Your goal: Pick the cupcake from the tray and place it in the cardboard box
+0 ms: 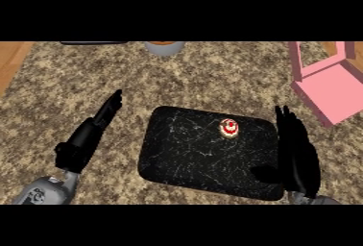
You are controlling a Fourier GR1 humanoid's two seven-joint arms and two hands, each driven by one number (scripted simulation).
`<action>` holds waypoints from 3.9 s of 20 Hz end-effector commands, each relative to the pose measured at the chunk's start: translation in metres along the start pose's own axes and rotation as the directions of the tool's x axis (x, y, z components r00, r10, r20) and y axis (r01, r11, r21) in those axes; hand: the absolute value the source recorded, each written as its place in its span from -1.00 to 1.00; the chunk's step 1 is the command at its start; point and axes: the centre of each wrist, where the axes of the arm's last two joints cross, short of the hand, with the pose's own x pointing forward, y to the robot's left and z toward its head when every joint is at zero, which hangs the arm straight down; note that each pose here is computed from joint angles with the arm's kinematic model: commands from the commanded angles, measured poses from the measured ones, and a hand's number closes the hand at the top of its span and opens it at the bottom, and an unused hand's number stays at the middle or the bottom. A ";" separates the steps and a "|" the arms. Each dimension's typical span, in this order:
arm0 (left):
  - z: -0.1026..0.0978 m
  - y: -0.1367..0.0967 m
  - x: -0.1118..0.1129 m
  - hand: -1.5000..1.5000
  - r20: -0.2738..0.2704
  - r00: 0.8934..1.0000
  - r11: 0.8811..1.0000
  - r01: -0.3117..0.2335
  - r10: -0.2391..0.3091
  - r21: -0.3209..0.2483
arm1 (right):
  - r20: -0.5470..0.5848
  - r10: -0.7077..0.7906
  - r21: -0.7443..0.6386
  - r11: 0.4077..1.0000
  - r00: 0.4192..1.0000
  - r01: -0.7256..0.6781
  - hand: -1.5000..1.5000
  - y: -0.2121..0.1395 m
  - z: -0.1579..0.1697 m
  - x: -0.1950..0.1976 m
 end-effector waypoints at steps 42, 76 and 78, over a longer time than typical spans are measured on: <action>-0.030 -0.018 0.008 0.00 0.030 0.999 0.999 -0.013 0.014 -0.039 | -0.284 0.112 0.278 0.960 0.952 -0.030 -1.00 0.031 -0.012 0.107; -0.020 -0.016 -0.007 0.00 0.017 1.000 0.999 -0.017 0.018 -0.043 | -0.225 0.271 0.269 0.940 0.936 -0.207 1.00 0.084 -0.036 0.075; -0.023 -0.018 0.004 0.00 0.008 1.000 1.000 -0.007 0.007 -0.021 | -0.041 0.286 0.301 0.917 0.957 -0.261 1.00 0.064 -0.034 0.030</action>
